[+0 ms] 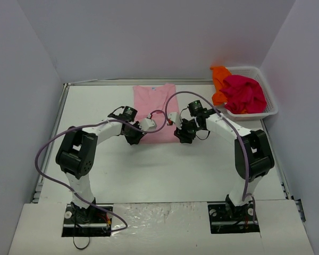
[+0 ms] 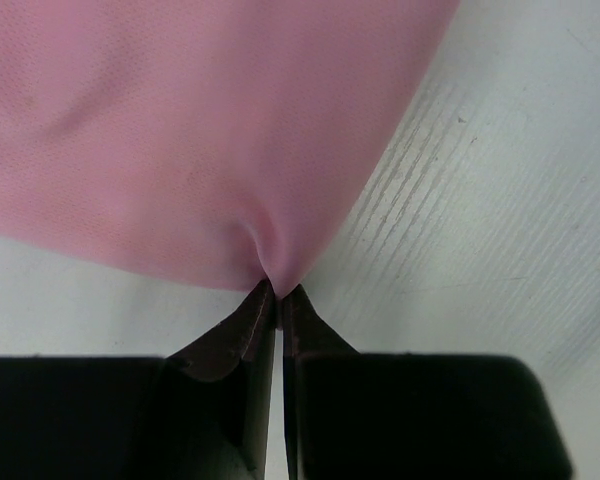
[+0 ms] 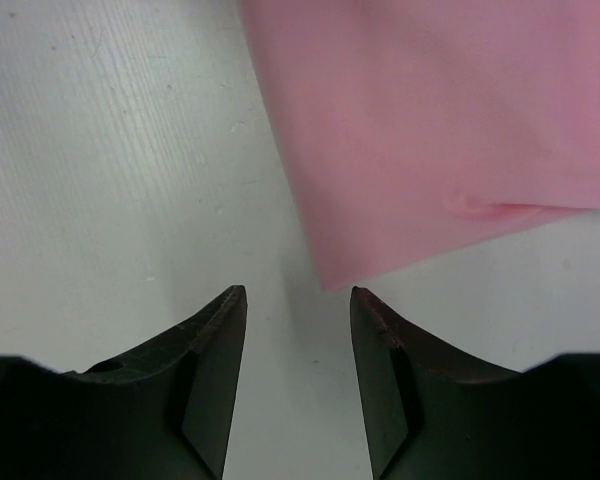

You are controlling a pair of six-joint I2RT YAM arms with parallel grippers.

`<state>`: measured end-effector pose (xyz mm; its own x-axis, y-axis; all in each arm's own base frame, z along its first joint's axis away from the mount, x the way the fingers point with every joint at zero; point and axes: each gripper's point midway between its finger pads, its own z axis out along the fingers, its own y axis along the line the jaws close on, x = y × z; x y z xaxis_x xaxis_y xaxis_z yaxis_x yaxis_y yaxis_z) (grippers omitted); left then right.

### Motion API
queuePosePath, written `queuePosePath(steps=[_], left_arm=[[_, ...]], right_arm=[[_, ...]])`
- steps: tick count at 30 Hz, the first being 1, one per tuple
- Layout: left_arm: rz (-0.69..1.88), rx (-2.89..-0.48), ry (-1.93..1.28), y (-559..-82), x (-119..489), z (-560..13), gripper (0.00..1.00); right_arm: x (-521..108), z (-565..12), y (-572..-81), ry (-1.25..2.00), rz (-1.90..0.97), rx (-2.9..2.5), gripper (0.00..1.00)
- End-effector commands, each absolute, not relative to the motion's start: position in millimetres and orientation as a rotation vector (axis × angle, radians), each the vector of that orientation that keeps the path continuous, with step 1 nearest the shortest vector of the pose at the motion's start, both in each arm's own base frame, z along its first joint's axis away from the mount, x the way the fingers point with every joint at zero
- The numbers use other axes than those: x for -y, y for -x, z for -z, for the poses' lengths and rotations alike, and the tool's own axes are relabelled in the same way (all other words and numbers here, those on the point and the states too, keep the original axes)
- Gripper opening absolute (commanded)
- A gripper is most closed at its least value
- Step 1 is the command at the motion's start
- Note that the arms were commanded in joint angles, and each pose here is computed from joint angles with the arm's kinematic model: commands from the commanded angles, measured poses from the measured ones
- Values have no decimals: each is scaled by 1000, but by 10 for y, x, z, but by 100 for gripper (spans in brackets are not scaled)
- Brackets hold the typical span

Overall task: Fold and stack the t-shirts
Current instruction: Grab one side of the 2/3 rectangular tshirt with both arms

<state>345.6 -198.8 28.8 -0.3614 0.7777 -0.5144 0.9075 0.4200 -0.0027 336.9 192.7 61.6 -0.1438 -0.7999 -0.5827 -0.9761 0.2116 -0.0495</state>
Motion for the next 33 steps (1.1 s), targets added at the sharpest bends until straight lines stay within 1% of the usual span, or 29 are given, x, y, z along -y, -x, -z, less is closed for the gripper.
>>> queuePosePath(steps=[1,9,16,29,33], left_arm=[[449,-2256,-1436,-3417,2031,-332,2],[466,-2271,-1432,-3417,2032,-304,2],[521,-2289,-1408,-3413,2051,-285,2],[535,-2308,-1418,-3419,2039,-255,2],[531,-2312,-1418,-3427,2029,-253,2]], right_arm=[[-1865,-668,-3496,1643,-356,-1949,42],[-1823,-419,-3521,1669,-317,-1959,43],[-1908,-273,-3502,1669,-370,-1974,43],[-1950,-13,-3418,1708,-417,-2020,43],[-1935,29,-3441,1708,-404,-2036,41]])
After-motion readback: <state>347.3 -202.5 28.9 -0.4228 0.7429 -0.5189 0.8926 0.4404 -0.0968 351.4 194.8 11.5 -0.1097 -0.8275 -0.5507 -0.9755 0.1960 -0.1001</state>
